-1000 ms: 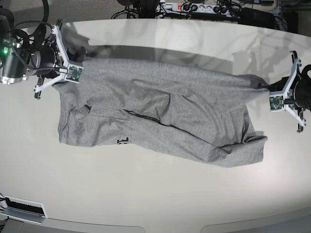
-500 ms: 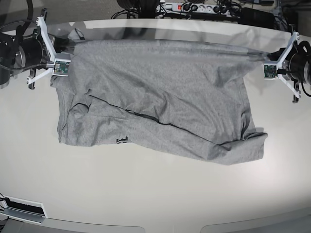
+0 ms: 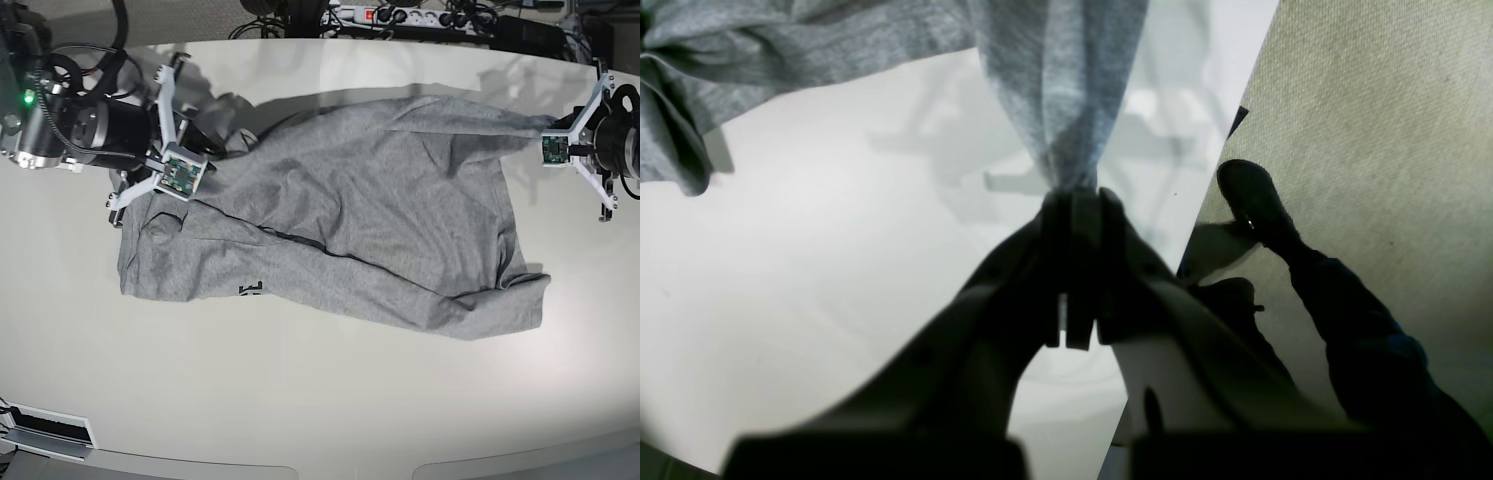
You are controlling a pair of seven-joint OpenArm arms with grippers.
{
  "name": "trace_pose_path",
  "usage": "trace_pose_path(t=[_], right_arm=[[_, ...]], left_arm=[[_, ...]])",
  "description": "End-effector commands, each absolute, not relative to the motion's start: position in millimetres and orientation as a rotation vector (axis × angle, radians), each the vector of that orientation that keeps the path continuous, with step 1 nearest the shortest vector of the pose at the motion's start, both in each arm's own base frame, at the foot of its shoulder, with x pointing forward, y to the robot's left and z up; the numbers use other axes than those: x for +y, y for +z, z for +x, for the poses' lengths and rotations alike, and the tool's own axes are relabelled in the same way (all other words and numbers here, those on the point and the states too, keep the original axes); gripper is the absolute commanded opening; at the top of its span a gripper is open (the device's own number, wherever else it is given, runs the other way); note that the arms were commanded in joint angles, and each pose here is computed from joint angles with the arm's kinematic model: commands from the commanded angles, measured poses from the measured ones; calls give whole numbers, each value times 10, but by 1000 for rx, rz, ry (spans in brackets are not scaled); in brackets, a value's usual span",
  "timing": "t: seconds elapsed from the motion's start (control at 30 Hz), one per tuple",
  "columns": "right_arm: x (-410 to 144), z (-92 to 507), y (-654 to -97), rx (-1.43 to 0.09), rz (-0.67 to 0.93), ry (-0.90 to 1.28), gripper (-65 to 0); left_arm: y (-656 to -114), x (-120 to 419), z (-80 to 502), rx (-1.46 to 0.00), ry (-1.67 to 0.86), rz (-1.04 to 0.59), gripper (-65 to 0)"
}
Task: Layout the t-shirt on the table in an organized manner, then fold the t-shirt properly
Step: 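Move the right gripper inward along the shirt edge and regrasp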
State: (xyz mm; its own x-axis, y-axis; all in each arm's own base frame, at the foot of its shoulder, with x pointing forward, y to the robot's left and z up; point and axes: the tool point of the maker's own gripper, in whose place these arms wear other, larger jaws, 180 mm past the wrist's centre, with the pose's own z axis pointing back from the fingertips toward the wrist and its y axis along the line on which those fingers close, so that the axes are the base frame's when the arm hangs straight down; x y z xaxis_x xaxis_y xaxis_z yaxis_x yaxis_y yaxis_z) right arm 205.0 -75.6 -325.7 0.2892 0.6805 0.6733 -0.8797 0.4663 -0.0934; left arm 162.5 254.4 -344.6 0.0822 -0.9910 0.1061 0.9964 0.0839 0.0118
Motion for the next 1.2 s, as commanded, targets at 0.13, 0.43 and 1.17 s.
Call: trace_pose_path(t=[0.13,0.43,1.17], right_arm=[[-799,2436,-3288,-799,199,1005,-650],[-1247,3145,-3070,-906,-85,718,-305],[-428,2609,-3635,-730,354,733,-266]], left_arm=[[-3364,2606,1698,-102,-1491,-38,-650],[-3368,2595,1698,-104,-1490,-40,-650],[-3395,2524,1739,-137,-1463,-41,-650]])
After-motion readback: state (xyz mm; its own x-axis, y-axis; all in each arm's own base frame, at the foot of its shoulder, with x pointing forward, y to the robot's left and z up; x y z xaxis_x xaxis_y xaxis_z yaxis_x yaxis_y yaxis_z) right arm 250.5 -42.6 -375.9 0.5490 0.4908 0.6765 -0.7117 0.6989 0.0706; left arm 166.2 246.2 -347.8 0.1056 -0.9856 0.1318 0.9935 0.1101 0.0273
